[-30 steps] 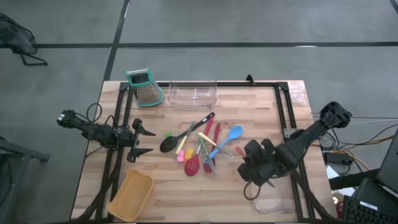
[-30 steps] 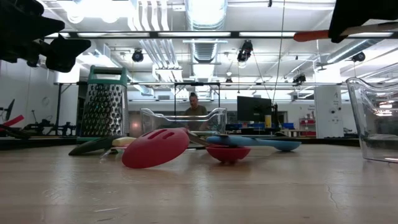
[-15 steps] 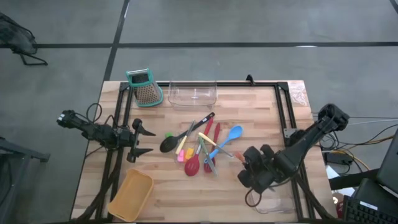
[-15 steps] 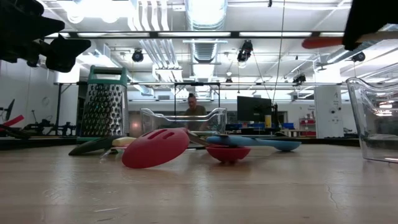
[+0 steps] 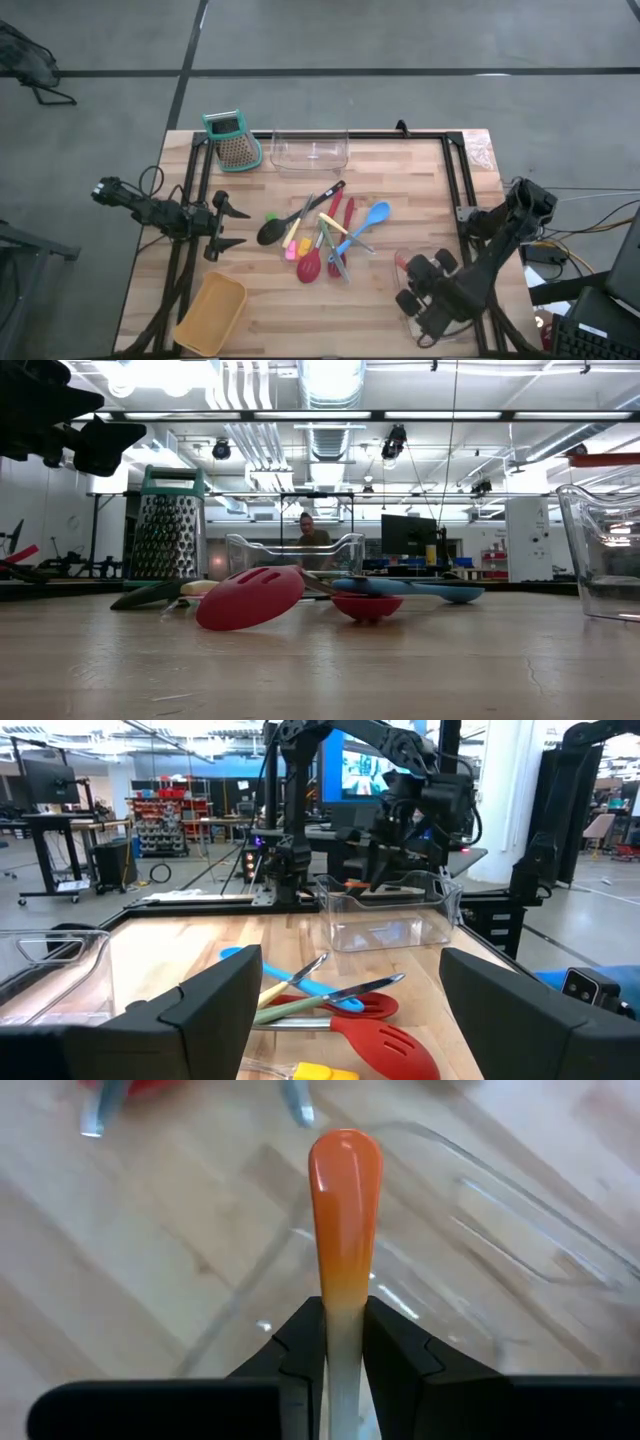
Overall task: Pick & Place Kitchen Items
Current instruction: Put the orange knife into the bottom transparent bin
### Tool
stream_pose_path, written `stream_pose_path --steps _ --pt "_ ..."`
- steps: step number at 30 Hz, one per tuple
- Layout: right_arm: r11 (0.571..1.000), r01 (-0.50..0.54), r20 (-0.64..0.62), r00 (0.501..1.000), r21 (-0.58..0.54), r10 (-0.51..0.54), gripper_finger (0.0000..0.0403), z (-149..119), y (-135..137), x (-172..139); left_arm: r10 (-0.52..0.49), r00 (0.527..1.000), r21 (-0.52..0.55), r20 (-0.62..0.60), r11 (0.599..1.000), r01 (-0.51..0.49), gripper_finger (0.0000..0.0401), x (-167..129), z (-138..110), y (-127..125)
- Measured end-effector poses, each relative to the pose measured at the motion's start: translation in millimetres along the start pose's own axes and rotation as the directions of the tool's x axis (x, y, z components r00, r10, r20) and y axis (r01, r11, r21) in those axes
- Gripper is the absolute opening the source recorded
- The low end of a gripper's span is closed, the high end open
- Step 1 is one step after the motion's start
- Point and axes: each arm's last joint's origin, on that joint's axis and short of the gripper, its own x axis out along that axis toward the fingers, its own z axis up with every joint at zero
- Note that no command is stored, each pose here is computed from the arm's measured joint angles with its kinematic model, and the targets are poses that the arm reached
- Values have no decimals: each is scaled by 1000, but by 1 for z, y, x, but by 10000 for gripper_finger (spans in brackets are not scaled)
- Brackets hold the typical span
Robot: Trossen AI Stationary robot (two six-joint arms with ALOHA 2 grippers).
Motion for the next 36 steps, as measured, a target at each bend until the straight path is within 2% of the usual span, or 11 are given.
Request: stream_pose_path --steps 6,12,23,31,36 --pt "996 61 24 998 65 -63 59 -19 -6 6 0 1000 0 0 1000 0 312 0 0 0" --pt "983 138 -28 990 122 -136 51 -29 -11 23 0 1000 0 0 1000 0 312 0 0 0" --pt "980 104 -47 994 170 -97 70 -40 -18 47 0 1000 0 0 1000 0 312 0 0 0" --pt "984 92 -55 995 154 -85 62 -39 -16 46 0 1000 1 -1 1000 0 312 0 0 0" --pt "986 94 -54 995 139 -87 91 -37 -15 40 0 1000 0 -1 1000 0 312 0 0 0"
